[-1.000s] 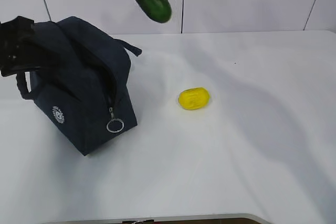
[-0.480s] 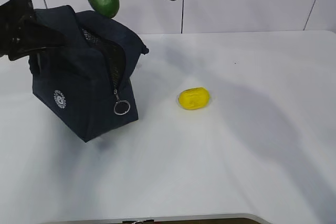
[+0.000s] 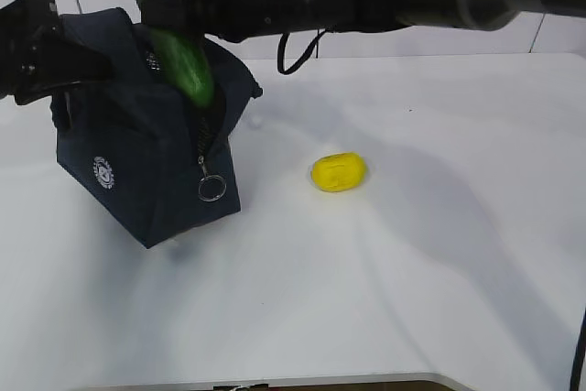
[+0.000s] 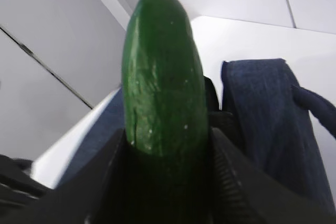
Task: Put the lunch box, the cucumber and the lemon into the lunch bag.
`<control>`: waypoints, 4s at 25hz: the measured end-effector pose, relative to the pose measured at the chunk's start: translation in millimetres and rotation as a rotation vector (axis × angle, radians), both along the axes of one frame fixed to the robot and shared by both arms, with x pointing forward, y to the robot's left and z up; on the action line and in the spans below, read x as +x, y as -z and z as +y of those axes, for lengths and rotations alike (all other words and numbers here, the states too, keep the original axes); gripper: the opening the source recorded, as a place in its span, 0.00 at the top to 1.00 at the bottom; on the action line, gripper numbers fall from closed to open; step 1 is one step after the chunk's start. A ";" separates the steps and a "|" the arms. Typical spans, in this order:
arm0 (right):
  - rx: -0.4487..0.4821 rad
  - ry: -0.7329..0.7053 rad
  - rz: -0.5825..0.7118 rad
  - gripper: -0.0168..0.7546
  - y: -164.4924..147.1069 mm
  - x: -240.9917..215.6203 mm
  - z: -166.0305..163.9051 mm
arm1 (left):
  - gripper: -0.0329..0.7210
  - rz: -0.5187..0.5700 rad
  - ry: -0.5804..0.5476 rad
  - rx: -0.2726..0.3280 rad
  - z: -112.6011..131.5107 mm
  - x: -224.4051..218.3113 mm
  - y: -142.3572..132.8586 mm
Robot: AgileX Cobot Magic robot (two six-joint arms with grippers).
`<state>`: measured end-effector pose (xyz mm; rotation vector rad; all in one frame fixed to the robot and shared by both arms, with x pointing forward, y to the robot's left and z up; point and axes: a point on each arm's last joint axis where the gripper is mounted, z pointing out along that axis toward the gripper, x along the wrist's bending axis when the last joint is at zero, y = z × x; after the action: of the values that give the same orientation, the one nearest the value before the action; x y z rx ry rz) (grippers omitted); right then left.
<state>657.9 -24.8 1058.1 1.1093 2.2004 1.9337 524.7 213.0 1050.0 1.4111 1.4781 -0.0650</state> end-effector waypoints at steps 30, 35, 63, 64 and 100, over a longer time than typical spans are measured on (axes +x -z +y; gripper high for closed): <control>-0.222 -0.118 -0.188 0.50 42.2 -8.6 31.3 | 0.95 -0.002 0.007 0.013 0.2 -0.3 0.7; -0.306 -0.150 -0.221 0.46 43.8 -11.2 29.7 | 0.95 -0.003 0.023 0.034 0.2 -1.2 1.8; -0.737 -0.254 -0.482 0.31 -50.2 -55.0 -15.6 | 0.95 -0.005 0.024 0.036 0.3 -1.2 1.9; -0.793 -0.254 -0.462 0.31 -49.4 -56.1 -20.5 | 0.95 -0.005 0.025 0.038 0.3 -1.3 2.0; -1.077 -0.516 -0.209 0.31 1.1 -21.3 -126.9 | 0.95 -0.010 0.047 0.082 1.1 -2.3 4.2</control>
<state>636.6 -151.7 1057.0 0.1711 2.8788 0.5542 522.4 214.1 1045.8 1.5100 1.4538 -0.0269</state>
